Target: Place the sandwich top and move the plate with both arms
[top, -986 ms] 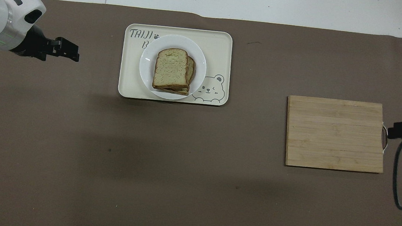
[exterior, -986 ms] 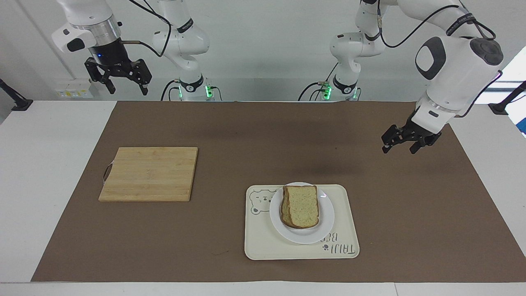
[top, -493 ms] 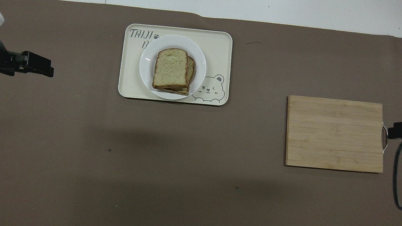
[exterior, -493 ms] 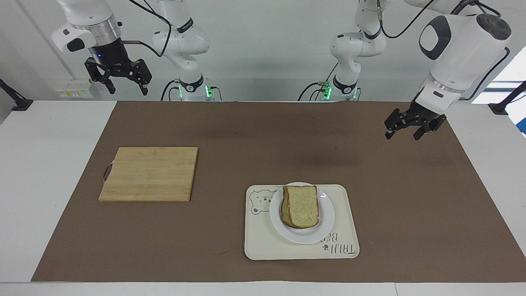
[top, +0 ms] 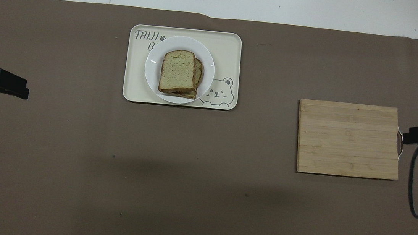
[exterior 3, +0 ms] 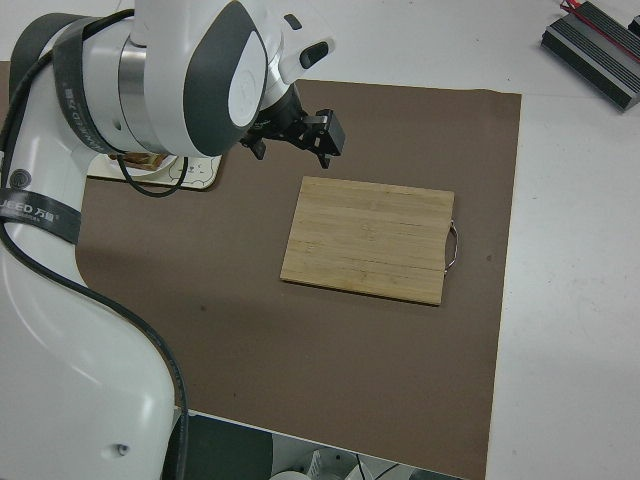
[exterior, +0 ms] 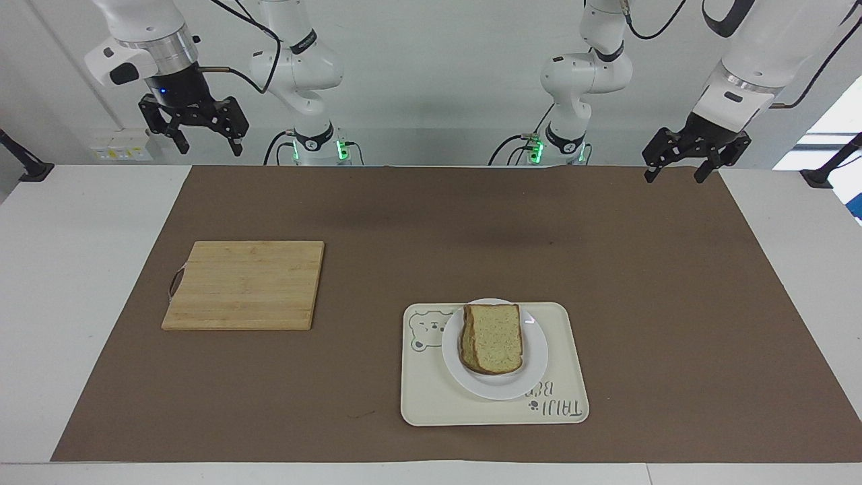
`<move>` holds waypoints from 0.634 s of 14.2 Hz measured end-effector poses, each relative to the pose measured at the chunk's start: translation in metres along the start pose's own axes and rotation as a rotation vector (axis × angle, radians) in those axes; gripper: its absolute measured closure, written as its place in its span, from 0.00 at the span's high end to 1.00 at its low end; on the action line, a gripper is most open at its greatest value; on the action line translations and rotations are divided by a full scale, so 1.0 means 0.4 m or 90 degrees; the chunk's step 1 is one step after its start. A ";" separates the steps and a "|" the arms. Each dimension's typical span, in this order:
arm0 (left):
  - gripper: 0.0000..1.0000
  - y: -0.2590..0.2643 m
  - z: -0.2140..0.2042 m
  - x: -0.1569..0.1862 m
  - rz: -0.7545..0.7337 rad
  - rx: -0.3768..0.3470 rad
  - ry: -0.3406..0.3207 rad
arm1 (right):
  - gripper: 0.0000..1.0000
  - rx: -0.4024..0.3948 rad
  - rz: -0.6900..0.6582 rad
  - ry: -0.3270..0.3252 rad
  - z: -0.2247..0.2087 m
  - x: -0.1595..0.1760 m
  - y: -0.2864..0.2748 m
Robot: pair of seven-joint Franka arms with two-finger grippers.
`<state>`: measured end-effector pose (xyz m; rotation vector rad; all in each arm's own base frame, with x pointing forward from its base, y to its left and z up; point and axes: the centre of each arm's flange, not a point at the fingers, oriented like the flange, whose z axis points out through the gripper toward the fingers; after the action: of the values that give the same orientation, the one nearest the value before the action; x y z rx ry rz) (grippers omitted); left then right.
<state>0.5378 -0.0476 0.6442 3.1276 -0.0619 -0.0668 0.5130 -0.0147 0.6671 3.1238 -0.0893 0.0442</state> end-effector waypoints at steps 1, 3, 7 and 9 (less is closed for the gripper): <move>1.00 -0.001 0.000 0.000 0.000 0.000 -0.001 | 1.00 0.000 0.000 0.000 0.000 0.000 0.000; 1.00 -0.003 0.001 -0.001 -0.001 0.000 -0.002 | 1.00 0.000 0.000 0.000 0.000 0.000 0.000; 1.00 -0.002 0.007 -0.009 -0.001 0.001 -0.022 | 1.00 0.000 0.000 0.000 0.000 0.000 0.000; 1.00 -0.001 0.008 -0.010 0.000 0.001 -0.024 | 1.00 0.000 0.000 0.000 0.000 0.000 0.000</move>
<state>0.5336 -0.0469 0.6411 3.1285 -0.0615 -0.1264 0.5130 -0.0147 0.6671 3.1238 -0.0892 0.0442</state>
